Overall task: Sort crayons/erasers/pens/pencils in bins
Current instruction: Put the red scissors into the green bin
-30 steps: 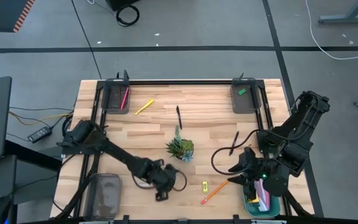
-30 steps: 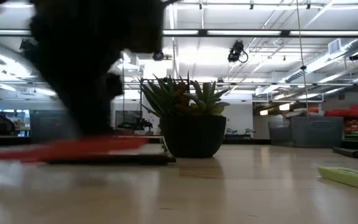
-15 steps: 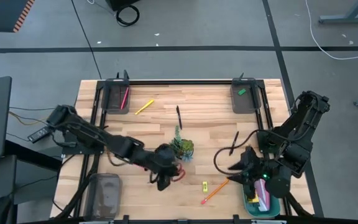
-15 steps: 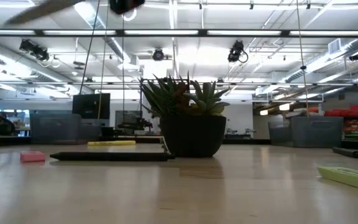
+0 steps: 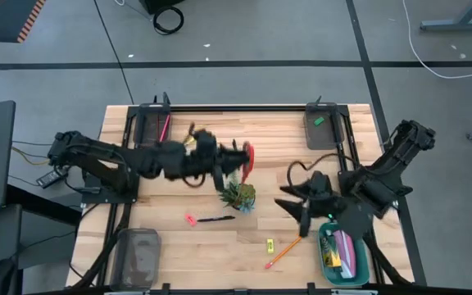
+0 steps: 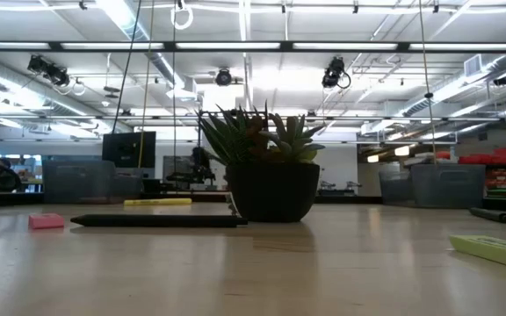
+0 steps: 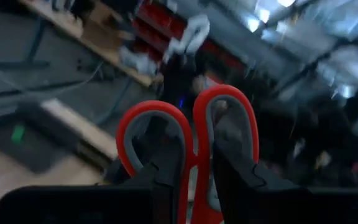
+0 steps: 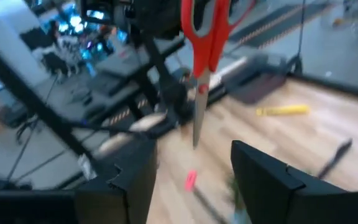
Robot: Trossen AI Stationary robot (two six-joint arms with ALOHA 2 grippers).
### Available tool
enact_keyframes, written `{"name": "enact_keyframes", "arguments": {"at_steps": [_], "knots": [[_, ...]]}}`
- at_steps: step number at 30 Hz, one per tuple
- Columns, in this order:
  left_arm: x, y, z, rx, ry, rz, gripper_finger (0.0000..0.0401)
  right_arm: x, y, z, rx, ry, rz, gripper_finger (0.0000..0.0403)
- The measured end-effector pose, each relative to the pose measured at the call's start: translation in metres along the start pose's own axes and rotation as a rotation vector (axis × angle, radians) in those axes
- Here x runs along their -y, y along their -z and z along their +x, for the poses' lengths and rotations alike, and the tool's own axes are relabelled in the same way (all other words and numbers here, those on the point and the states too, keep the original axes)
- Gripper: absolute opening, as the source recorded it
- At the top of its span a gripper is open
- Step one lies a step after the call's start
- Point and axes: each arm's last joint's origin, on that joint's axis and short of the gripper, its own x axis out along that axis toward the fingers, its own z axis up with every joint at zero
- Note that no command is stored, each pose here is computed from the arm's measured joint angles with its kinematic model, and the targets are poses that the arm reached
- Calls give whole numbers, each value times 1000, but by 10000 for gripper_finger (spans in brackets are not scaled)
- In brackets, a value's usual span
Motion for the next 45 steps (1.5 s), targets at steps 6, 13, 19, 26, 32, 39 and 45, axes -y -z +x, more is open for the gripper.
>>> {"name": "enact_keyframes", "arguments": {"at_steps": [6, 13, 19, 26, 32, 39, 45], "knots": [[-4, -20, 5, 95, 123, -84, 77, 9, -25, 33, 43, -8, 1, 255], [-3, -30, 5, 89, 271, -165, 77, 19, -47, 61, -5, -172, 87, 288], [-6, -33, 6, 77, 308, -181, 77, 25, -64, 72, 41, -267, 111, 286], [-9, -37, 7, 103, 306, -181, 77, 30, -68, 78, 10, -312, 121, 278], [-9, -37, 8, 100, 306, -181, 77, 31, -69, 79, 12, -309, 123, 262], [-10, -37, 8, 97, 303, -206, 77, 35, -73, 83, 17, -321, 135, 199], [-10, -37, 8, 100, 301, -207, 79, 38, -78, 87, 16, -362, 136, 122]]}}
